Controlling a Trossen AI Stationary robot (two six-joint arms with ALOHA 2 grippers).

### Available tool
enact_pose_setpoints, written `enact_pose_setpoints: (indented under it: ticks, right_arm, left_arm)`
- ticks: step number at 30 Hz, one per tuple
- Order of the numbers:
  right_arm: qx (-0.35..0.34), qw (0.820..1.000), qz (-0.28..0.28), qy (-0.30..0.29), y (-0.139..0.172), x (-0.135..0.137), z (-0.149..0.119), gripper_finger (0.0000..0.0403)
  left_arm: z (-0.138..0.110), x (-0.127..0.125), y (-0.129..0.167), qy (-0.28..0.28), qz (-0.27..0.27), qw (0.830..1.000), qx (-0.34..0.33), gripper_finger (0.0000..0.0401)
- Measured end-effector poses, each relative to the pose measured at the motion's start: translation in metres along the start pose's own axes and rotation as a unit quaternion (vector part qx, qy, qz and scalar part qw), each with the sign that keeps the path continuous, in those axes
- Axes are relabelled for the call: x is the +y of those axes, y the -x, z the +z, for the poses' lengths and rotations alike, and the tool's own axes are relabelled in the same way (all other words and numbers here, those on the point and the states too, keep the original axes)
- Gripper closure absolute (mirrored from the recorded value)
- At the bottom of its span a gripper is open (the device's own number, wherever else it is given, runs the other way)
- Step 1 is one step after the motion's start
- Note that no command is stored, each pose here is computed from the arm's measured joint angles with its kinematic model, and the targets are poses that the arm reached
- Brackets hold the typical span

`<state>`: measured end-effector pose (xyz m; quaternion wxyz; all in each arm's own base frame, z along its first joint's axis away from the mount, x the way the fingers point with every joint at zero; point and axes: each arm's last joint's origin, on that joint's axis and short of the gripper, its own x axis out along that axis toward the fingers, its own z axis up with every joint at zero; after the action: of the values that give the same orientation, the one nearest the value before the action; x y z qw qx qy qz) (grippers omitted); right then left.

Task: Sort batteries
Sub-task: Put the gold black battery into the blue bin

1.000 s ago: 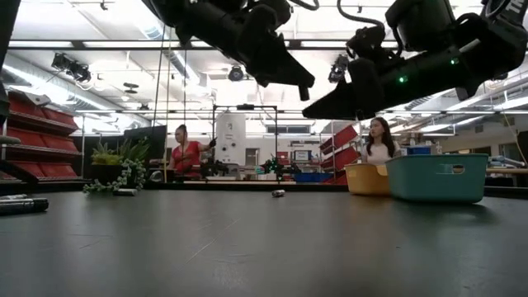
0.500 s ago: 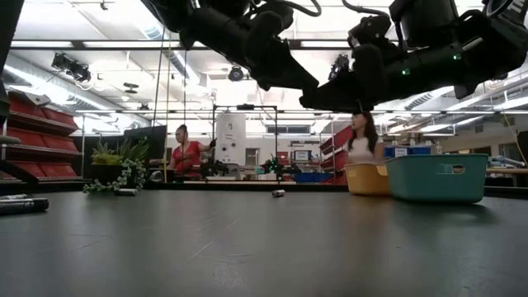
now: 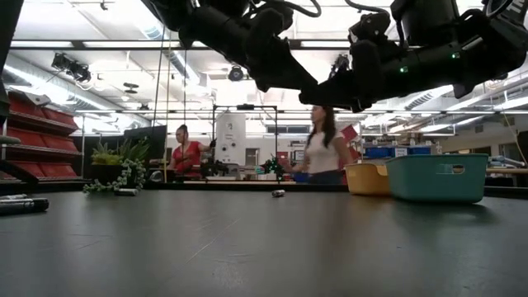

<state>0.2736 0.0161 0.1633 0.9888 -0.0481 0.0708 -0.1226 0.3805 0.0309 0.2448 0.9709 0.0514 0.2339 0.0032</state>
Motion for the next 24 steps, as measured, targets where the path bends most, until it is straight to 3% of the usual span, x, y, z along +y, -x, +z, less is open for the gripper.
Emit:
enact_pose_setpoints:
  ticks: [4, 14, 19, 24]
  right_arm:
    - [0.004, 1.0, -0.004, -0.004, -0.001, -0.002, -0.001, 0.0356]
    - [0.03, 0.999, -0.016, -0.013, -0.002, -0.008, -0.006, 0.0356]
    - [0.086, 0.993, -0.076, 0.01, -0.001, -0.011, -0.017, 0.0356]
    - [0.126, 0.985, -0.12, 0.007, 0.01, -0.014, -0.014, 0.0356]
  left_arm:
    - [0.006, 0.003, 0.002, 0.02, 0.033, 0.999, 0.028, 0.0288]
    - [0.056, 0.016, 0.035, 0.009, 0.091, 0.983, 0.159, 0.0173]
    - [0.055, 0.016, 0.046, 0.04, 0.117, 0.969, 0.216, 0.017]
    - [0.038, 0.002, 0.044, 0.011, 0.123, 0.957, 0.262, 0.0191]
